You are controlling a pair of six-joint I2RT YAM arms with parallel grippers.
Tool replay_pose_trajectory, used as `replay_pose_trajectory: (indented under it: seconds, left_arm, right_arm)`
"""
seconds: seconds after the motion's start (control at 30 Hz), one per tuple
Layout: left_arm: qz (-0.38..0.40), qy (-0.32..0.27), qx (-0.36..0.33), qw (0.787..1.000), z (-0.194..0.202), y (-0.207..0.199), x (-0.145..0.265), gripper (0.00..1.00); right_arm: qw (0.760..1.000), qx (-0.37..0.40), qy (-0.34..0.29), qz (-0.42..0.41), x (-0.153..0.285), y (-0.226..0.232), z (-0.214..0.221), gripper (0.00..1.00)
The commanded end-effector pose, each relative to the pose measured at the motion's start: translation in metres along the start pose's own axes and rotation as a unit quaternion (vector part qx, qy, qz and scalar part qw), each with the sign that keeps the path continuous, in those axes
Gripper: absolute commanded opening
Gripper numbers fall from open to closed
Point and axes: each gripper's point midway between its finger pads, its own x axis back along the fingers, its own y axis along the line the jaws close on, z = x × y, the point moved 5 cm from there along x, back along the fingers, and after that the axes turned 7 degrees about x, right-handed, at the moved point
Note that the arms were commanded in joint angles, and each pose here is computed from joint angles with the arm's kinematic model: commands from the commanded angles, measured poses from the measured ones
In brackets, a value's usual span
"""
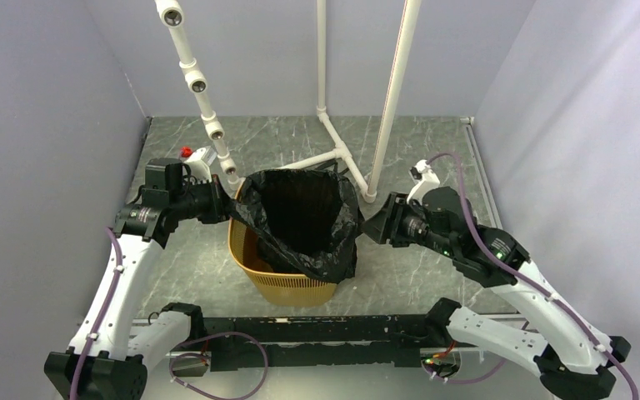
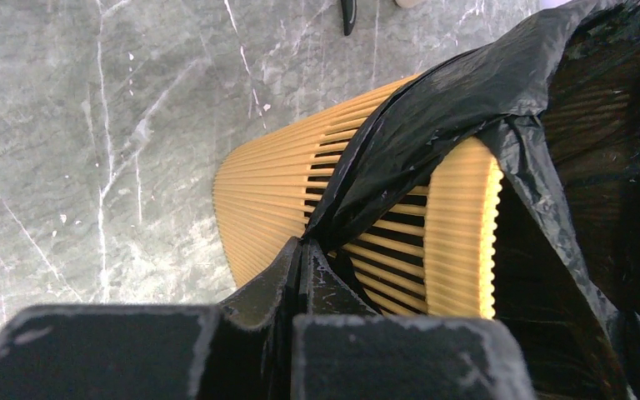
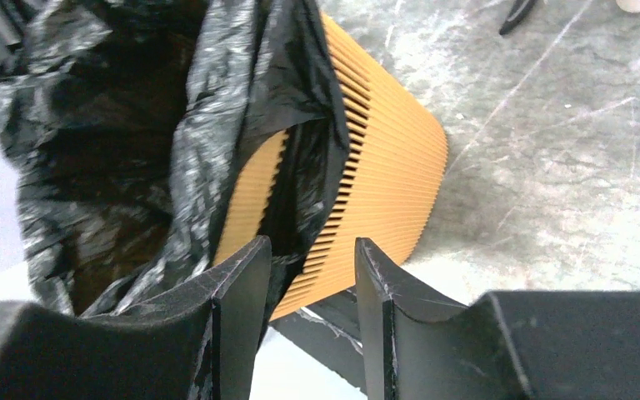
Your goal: Put the trash bags into the trash bin
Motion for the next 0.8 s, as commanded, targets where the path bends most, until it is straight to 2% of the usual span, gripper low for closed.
replay_pose_trajectory:
  seconds: [0.0,0.17,0.33,0.43,0.53,0.77]
  left_arm:
    - [0.010,-0.013,-0.014,1.000,-0.006,-0.007,0.008,0.03]
    - [0.016,-0.010,-0.015,1.000,-0.006,-0.008,0.006,0.02]
    - [0.016,-0.001,-0.008,1.000,0.004,0.000,-0.001,0.03]
    - [0.024,-0.005,0.003,1.000,0.012,0.008,-0.011,0.03]
    - [0.033,-0.012,0.011,0.999,0.017,0.011,-0.016,0.03]
    - [0.002,0.002,0.021,1.000,0.023,0.023,-0.021,0.03]
  right_arm:
    - [0.999,-0.019,-0.037,-0.001,-0.013,0.002,-0.008,0.46]
    - [1.000,-0.021,-0.014,-0.018,-0.034,0.002,0.002,0.44]
    - [0.999,-0.022,0.021,0.032,-0.055,-0.018,0.022,0.18]
    - [0.998,-0.019,0.054,0.033,-0.070,-0.025,0.038,0.08]
    - [0.996,-0.023,0.086,0.021,-0.084,-0.024,0.051,0.06]
    - [0.995,-0.021,0.097,0.028,-0.094,-0.031,0.061,0.09]
